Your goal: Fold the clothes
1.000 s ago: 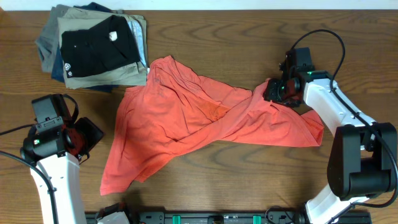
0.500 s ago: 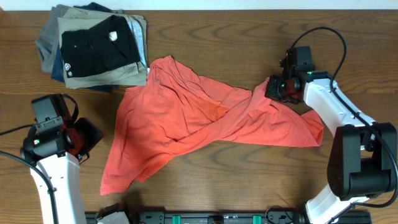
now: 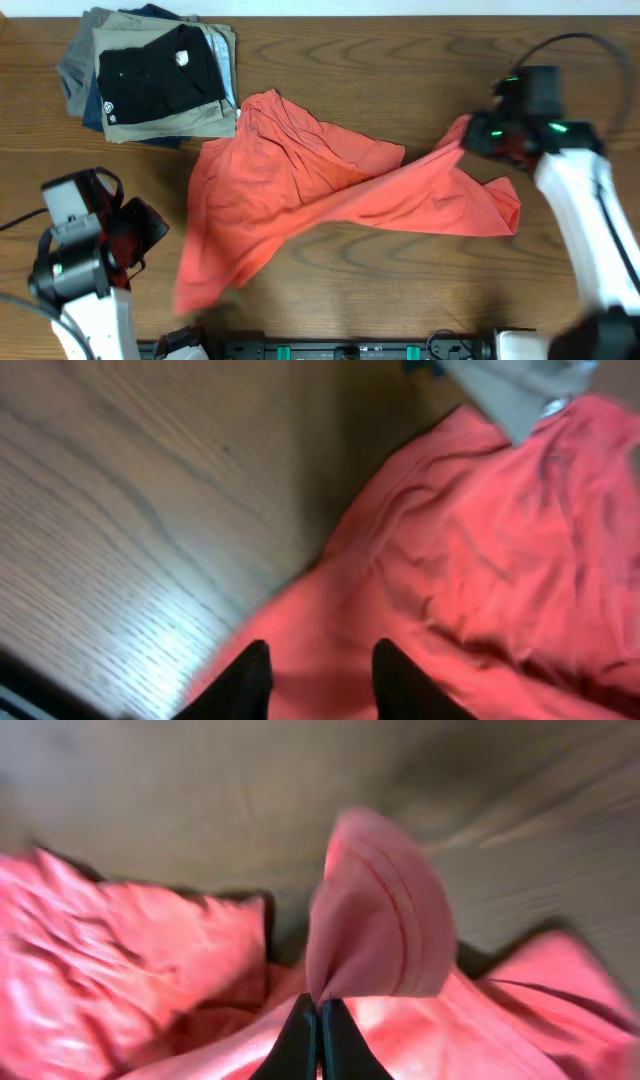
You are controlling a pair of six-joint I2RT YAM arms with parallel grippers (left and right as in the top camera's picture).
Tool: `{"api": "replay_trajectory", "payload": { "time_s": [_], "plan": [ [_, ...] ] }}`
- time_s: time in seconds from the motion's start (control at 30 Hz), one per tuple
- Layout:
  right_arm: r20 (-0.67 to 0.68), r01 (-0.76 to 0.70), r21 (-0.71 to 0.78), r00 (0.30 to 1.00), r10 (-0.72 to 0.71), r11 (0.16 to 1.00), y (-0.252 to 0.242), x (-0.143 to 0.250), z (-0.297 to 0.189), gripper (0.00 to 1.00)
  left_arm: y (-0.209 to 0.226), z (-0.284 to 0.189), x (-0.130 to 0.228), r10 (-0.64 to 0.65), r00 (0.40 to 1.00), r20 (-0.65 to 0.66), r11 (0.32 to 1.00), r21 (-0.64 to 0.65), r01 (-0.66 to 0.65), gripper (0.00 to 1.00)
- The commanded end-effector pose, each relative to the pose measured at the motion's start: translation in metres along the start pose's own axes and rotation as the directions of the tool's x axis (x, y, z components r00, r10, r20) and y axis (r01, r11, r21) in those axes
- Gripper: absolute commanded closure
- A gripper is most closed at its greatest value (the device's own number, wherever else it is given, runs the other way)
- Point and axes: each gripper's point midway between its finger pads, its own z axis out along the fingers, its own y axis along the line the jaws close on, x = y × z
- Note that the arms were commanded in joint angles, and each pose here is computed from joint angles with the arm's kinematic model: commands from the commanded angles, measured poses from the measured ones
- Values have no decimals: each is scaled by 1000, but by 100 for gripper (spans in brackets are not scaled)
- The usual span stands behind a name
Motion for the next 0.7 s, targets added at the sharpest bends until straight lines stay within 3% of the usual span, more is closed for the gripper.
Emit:
{"api": "replay_trajectory", "payload": {
  "time_s": [0.0,0.2,0.37,0.67],
  "plan": [
    [121,-60,7,991,59,998,-19,-22,-51,99,-16,-15,2,69,997,17,993,95,-70,60],
    [191,-141,96,974,120,985,-73,-32,-111,99,-34,-13,25,134,986,-98,970,218,-110,58],
    [184,-143,90,975,125,986,-84,-32,-127,99,-57,-8,51,224,944,-243,929,346,-131,58],
    [150,-151,94,979,136,984,-86,-27,-121,99,-94,9,120,473,752,-460,867,396,-303,58]
  ]
}}
